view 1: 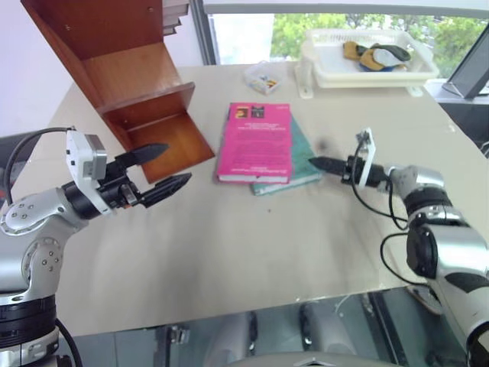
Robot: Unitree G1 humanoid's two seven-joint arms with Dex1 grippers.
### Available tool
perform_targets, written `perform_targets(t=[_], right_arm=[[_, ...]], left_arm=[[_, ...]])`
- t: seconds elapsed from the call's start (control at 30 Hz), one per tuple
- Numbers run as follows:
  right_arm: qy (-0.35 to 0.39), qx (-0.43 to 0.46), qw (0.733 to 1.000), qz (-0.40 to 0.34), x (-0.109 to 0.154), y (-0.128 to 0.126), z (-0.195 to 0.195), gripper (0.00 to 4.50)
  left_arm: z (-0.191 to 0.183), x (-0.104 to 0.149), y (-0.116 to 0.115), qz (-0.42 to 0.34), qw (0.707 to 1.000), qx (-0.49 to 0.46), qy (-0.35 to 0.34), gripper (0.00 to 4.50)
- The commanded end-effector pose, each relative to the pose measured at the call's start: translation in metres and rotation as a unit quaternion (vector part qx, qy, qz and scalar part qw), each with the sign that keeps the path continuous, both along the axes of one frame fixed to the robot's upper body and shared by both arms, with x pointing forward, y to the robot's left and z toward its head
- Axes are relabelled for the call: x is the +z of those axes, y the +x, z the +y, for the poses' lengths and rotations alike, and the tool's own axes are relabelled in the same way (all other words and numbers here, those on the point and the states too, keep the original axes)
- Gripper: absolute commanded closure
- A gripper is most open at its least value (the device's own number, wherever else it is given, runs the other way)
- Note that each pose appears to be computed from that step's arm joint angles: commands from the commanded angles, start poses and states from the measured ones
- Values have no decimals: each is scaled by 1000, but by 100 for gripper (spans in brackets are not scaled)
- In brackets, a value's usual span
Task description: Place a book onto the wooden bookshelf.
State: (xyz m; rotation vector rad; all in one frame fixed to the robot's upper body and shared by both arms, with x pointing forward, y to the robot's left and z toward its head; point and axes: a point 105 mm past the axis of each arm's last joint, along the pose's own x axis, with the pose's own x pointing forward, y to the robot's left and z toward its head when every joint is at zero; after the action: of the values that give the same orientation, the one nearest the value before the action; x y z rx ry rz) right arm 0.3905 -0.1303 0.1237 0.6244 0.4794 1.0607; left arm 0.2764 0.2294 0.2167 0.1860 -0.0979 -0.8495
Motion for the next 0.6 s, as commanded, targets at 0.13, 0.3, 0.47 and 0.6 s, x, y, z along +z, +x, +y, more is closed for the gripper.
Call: perform_targets(t=[0.13,0.3,0.47,0.6], right_arm=[[-44,-46,997,-36,7,-9,-34,0],[-61,-35,984,-163,28,-67,-54,0],[-55,-86,959,-266,51,-126,-77,0],[-136,-141,941,-275,42,-158,-104,0]], left_arm=[[-9,5,4,-23,1000,-9,2,13],[-28,3,17,-36,998,-40,19,13],[-50,1,38,-62,992,-83,69,13],[-61,-8,67,-80,986,-82,125,13]])
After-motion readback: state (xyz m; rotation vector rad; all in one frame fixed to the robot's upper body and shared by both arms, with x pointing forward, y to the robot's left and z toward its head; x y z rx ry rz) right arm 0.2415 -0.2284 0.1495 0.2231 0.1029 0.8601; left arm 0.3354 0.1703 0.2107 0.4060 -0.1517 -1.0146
